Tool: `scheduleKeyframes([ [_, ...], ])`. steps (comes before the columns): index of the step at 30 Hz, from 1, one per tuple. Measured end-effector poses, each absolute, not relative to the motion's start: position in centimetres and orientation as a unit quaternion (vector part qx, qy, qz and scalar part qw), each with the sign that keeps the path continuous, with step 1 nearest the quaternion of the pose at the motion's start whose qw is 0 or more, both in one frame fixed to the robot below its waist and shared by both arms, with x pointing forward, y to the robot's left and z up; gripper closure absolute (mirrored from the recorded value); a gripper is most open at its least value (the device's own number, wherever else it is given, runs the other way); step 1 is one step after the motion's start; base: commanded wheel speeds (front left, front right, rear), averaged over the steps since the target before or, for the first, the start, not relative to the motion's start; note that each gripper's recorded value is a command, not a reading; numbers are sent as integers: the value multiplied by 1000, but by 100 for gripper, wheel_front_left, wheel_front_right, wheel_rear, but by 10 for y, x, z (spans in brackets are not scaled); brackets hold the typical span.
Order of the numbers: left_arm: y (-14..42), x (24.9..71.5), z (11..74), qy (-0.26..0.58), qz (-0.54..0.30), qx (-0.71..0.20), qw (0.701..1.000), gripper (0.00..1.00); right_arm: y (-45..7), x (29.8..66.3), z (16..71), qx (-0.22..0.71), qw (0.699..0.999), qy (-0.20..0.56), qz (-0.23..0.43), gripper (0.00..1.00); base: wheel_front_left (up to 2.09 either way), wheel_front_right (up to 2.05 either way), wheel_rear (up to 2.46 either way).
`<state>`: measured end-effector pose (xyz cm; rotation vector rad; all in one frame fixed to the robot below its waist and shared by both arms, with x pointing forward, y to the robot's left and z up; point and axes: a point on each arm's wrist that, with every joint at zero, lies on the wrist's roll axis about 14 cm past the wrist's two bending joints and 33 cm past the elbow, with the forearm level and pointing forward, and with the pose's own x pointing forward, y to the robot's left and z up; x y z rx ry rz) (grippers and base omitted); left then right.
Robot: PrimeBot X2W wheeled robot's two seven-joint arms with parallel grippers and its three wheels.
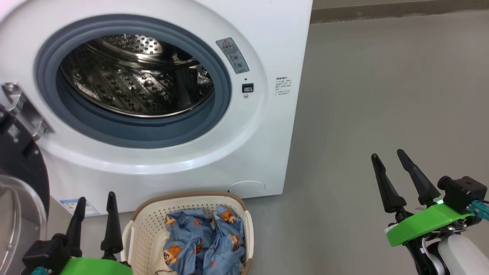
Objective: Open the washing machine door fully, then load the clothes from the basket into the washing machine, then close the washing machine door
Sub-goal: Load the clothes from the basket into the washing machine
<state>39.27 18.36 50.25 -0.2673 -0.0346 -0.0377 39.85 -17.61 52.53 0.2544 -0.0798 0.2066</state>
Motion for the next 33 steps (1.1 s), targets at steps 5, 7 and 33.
scheduleKeyframes([
  [5,185,393,502,-17,-17,-133,991,0,-175,399,525,128,986,-39,103,0,119,-119,0],
  [7,185,393,502,-17,-16,-134,991,0,-175,399,524,128,986,-39,103,0,86,-86,0],
  [33,183,395,499,-13,-17,-137,990,0,-174,399,520,127,986,-31,106,0,7,-7,0],
])
